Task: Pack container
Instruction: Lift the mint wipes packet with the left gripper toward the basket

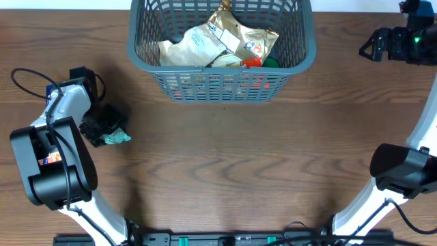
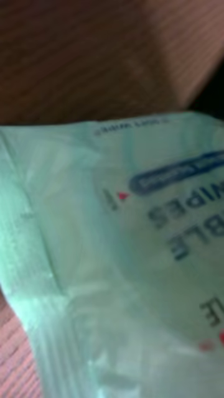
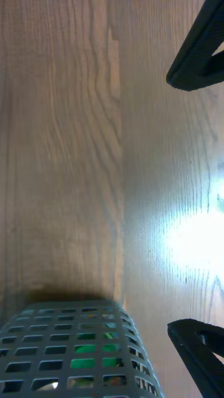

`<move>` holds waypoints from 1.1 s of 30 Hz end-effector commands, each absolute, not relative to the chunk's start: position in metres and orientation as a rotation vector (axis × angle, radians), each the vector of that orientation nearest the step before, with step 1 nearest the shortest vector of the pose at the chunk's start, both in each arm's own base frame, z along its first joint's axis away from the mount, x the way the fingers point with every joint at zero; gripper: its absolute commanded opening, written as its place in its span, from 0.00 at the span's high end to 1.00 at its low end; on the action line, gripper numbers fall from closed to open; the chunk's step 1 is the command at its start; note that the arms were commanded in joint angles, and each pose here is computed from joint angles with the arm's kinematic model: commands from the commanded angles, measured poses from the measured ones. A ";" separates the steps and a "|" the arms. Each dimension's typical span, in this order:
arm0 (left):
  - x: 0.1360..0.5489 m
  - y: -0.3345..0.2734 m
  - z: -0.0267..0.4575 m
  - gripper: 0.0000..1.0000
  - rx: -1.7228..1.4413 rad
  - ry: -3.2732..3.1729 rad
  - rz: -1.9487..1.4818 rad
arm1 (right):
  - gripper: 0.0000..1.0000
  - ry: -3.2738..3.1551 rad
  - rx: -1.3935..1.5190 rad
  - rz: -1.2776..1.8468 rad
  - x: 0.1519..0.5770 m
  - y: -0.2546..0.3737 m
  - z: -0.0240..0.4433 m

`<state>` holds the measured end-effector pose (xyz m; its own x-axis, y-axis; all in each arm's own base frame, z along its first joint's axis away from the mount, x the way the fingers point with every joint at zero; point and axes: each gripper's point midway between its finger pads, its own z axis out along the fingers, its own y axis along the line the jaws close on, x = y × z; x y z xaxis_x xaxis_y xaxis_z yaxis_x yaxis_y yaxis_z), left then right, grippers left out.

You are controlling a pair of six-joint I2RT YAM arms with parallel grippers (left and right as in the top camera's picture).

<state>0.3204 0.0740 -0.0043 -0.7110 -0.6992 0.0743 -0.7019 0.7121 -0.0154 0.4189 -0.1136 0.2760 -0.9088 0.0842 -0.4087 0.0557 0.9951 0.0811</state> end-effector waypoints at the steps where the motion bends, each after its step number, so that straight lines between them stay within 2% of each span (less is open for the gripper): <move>1: 0.312 0.075 -0.008 0.69 1.170 -2.810 0.046 | 0.01 2.726 0.092 0.100 0.419 -0.116 0.271; 3: 0.314 0.075 -0.001 0.76 1.167 -2.826 0.050 | 0.01 2.725 0.092 0.100 0.419 -0.116 0.271; 5: 0.320 0.077 0.010 0.89 1.146 -2.869 0.058 | 0.01 2.725 0.092 0.100 0.419 -0.116 0.271; 7: 0.327 0.079 0.029 0.94 1.151 -2.919 0.068 | 0.01 2.725 0.092 0.100 0.419 -0.116 0.271; 11: 0.346 0.082 0.083 0.94 1.027 -3.124 0.101 | 0.01 2.725 0.092 0.100 0.419 -0.116 0.271; 16: 0.358 0.079 0.175 0.94 0.550 -3.482 0.056 | 0.01 2.724 0.092 0.100 0.419 -0.116 0.271; 21: 0.360 0.066 0.269 0.94 -0.075 -3.782 -0.156 | 0.01 2.724 0.092 0.100 0.420 -0.116 0.271; 27: 0.360 0.010 0.337 0.94 -1.602 -3.535 -0.733 | 0.01 2.724 0.092 0.100 0.420 -0.116 0.271; 33: 0.405 -0.054 0.386 0.94 -2.221 -3.272 -1.217 | 0.01 2.724 0.093 0.101 0.419 -0.116 0.271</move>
